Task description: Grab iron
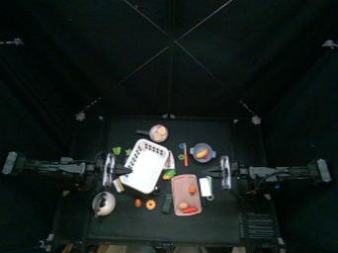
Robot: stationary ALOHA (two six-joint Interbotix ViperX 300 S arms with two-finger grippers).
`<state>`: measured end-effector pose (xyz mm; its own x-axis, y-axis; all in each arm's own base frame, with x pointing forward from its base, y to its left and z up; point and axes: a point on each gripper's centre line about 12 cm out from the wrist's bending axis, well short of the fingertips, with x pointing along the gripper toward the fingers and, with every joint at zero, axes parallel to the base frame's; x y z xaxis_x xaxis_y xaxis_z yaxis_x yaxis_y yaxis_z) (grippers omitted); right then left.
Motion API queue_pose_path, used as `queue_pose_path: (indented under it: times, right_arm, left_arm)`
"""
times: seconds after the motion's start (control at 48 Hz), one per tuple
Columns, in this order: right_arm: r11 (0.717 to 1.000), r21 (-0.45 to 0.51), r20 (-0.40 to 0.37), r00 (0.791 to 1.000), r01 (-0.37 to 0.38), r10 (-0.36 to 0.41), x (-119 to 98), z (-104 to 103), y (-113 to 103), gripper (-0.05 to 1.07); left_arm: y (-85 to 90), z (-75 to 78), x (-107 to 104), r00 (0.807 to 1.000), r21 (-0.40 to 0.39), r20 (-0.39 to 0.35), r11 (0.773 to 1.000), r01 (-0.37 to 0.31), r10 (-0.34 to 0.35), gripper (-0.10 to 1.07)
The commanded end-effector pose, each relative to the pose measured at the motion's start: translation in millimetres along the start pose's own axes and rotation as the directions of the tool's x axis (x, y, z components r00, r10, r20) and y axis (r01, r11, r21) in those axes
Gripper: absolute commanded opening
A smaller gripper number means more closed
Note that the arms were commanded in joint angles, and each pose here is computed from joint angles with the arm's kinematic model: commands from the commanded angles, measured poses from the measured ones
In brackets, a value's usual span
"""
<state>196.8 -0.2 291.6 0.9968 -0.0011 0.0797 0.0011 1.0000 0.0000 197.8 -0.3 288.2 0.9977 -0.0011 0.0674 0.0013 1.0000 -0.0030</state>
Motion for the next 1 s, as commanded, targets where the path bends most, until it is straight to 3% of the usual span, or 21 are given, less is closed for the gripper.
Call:
queue_pose_path:
  times: [0.0,0.229,0.333,0.396,0.542,0.583,0.625,0.688,0.979]
  right_arm:
    - [1.0,0.004,0.0,1.0,0.009,-0.009,6.2,3.4,-1.9,0.0]
    - [0.995,0.063,-0.034,0.997,0.075,-0.073,27.1,7.7,-15.7,0.03]
    - [0.981,0.161,-0.034,0.994,0.107,-0.103,44.8,18.4,-22.1,0.03]
    - [0.959,0.253,-0.035,0.992,0.128,-0.123,56.9,24.7,-26.1,0.03]
    - [0.864,0.469,-0.077,0.984,0.18,-0.163,79.8,28.1,-34.1,0.03]
    - [0.821,0.533,-0.099,0.979,0.202,-0.177,85.1,28.4,-37.5,0.03]
    - [0.757,0.612,-0.125,0.973,0.231,-0.196,90.8,30.5,-43.3,0.03]
    - [0.699,0.668,-0.153,0.966,0.256,-0.208,97.3,33.6,-48.8,0.03]
    - [0.574,0.725,-0.336,0.923,0.381,-0.187,118.3,34.7,-73.0,0.04]
  left_arm:
    - [-0.6,18.8,5.0,0.998,0.0,0.067,1.0,0.002,-0.002,-0.07]
    - [-0.4,35.0,6.3,0.989,0.027,0.147,1.0,0.001,-0.005,-0.01]
    - [-0.7,39.0,7.3,0.985,0.065,0.17,0.998,0.002,-0.013,0.0]
    - [-1.5,39.3,6.9,0.983,0.077,0.18,0.997,0.006,-0.02,0.0]
    - [-1.7,29.3,5.7,0.987,0.079,0.162,0.997,0.009,-0.022,0.0]
    - [-1.8,27.5,5.2,0.987,0.082,0.162,0.997,0.009,-0.023,0.0]
    - [-1.9,26.2,4.6,0.986,0.08,0.167,0.997,0.01,-0.023,0.0]
    - [-2.3,24.1,3.7,0.985,0.08,0.171,0.997,0.012,-0.026,0.0]
    - [-1.0,18.6,2.4,0.986,0.085,0.165,0.996,0.007,-0.021,0.0]
